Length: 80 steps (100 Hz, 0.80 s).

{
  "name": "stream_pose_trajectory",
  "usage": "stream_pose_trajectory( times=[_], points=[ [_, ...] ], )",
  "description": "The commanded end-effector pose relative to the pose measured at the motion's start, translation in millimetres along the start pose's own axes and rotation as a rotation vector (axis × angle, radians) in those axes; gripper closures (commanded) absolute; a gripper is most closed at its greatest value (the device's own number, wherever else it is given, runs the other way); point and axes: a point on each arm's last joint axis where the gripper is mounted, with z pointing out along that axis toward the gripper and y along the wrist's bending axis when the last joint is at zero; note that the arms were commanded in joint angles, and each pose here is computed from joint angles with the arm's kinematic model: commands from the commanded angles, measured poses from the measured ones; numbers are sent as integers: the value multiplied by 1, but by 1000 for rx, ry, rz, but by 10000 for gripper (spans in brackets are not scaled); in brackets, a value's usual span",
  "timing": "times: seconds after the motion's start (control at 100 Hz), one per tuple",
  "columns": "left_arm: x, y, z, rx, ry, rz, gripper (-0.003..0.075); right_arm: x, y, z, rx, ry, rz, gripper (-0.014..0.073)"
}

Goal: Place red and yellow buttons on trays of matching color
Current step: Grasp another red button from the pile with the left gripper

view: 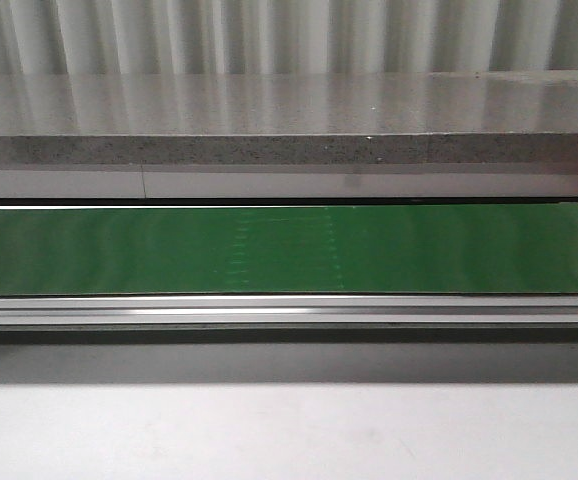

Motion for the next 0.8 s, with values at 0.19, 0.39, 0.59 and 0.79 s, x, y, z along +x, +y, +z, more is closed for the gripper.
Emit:
stream_pose_trajectory(
  times=[0.19, 0.39, 0.59, 0.79],
  points=[
    [-25, 8, 5, 5, -146, -54, 300, -12, -2, -3, 20, -75, -7, 655],
    [-36, 11, 20, -2, -192, -61, 300, -12, -2, -3, 20, -75, -7, 655],
    [-45, 12, 26, -4, -254, -65, 300, -12, -2, -3, 21, -75, -6, 655],
    [-50, 12, 25, -4, -313, -66, 300, -12, -2, -3, 21, -75, -6, 655]
  ],
)
